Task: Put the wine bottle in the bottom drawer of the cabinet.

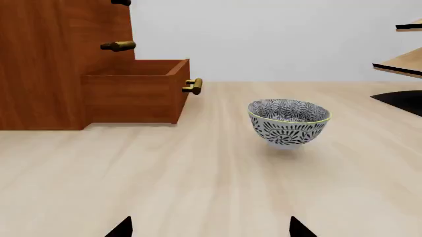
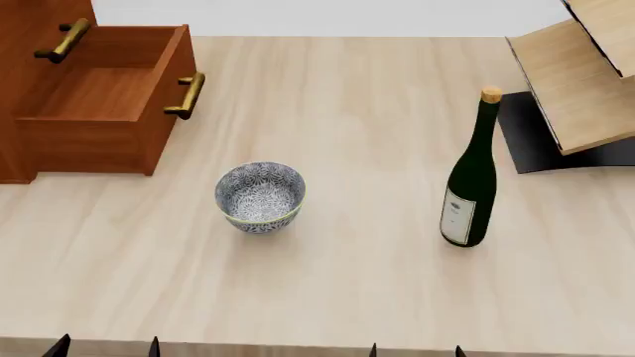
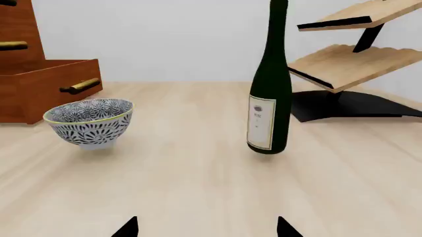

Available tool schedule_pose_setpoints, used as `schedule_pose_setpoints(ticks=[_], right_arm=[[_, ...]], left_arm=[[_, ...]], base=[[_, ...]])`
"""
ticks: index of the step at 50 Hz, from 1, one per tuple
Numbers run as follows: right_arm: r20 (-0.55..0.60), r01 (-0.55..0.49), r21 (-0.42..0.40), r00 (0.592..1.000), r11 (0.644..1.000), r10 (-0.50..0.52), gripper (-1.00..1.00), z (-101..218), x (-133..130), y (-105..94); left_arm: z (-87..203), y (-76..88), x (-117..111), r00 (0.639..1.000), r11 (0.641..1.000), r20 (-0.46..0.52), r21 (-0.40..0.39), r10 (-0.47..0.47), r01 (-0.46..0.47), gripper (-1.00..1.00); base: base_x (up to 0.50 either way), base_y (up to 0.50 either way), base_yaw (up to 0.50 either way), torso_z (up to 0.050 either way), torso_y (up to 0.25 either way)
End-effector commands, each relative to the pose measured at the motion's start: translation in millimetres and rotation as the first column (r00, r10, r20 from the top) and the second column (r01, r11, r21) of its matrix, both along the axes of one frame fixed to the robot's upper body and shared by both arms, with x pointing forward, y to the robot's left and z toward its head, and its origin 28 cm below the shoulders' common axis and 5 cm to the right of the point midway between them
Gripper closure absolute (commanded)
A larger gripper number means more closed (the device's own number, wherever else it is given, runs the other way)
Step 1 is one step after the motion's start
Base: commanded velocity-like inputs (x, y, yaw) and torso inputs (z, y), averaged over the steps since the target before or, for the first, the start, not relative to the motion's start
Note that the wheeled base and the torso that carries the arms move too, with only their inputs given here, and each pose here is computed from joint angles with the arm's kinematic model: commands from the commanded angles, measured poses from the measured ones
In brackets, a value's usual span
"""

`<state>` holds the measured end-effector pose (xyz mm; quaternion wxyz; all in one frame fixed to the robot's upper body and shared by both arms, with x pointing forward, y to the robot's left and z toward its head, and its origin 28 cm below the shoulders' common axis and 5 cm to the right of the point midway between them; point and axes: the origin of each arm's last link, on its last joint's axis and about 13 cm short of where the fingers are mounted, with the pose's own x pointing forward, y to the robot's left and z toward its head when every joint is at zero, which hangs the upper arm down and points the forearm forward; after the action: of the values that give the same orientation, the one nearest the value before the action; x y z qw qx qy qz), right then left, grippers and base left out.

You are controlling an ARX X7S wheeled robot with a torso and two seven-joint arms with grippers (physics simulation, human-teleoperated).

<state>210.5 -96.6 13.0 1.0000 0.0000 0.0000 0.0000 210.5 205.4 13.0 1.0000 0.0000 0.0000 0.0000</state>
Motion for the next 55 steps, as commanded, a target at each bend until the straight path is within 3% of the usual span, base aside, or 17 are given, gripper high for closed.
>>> schedule_pose_setpoints(ticks=[1, 6, 11, 40, 44, 46, 51, 55], right_arm=[[0.000, 0.000, 0.000, 1.000, 1.000, 0.000, -1.00, 0, 0, 0.3], [0.000, -0.006, -0.054, 1.000, 0.999, 0.006, -1.00, -1, 1, 3.1], [0.001, -0.008, -0.059, 1.000, 0.998, 0.008, -1.00, -2, 1, 5.0], [-0.008, -0.006, -0.117, 1.000, 0.993, 0.005, -1.00, -4, 1, 7.9], [-0.010, 0.000, -0.106, 1.000, 0.994, -0.001, -1.00, -3, 1, 6.7], [-0.035, -0.023, -0.058, 0.999, 0.998, 0.021, -1.00, -4, 1, 6.0], [-0.034, 0.014, -0.100, 0.999, 0.995, -0.017, -1.00, -2, 1, 5.1], [-0.018, -0.018, -0.050, 1.000, 0.999, 0.017, -1.00, 8, -2, 4.8]], left_arm=[[0, 0.1, 0, 1.000, 1.000, 0.000, 0.000, 0.000, 0.000, -1.00], [-1, -0.2, 1, 1.000, 1.000, -0.009, -0.003, -0.011, 0.011, -1.00], [0, -0.9, -1, 0.998, 0.997, 0.005, -0.017, -0.070, 0.070, -1.00], [-1, -0.4, -2, 0.999, 0.999, -0.001, -0.019, -0.049, 0.049, -1.00], [-1, -0.4, -1, 0.999, 0.999, -0.009, -0.017, -0.041, 0.041, -1.00], [-1, -0.8, -1, 0.999, 0.999, -0.010, -0.011, -0.037, 0.037, -1.00], [-1, -1.1, -2, 0.999, 0.999, 0.000, -0.002, -0.040, 0.040, -1.00], [1, -0.3, -1, 0.999, 0.999, 0.008, -0.005, -0.047, 0.047, -1.00]], base=[[0.00, 0.00, 0.00, 0.000, 0.000], [0.00, 0.00, 0.00, 0.000, 0.000], [0.00, 0.00, 0.00, 0.016, 0.000], [0.00, 0.00, 0.00, 0.050, 0.000], [0.00, 0.00, 0.00, 0.050, 0.000], [0.00, 0.00, 0.00, 0.050, 0.000], [0.00, 0.00, 0.00, 0.030, 0.000], [0.00, 0.00, 0.00, 0.000, 0.000]])
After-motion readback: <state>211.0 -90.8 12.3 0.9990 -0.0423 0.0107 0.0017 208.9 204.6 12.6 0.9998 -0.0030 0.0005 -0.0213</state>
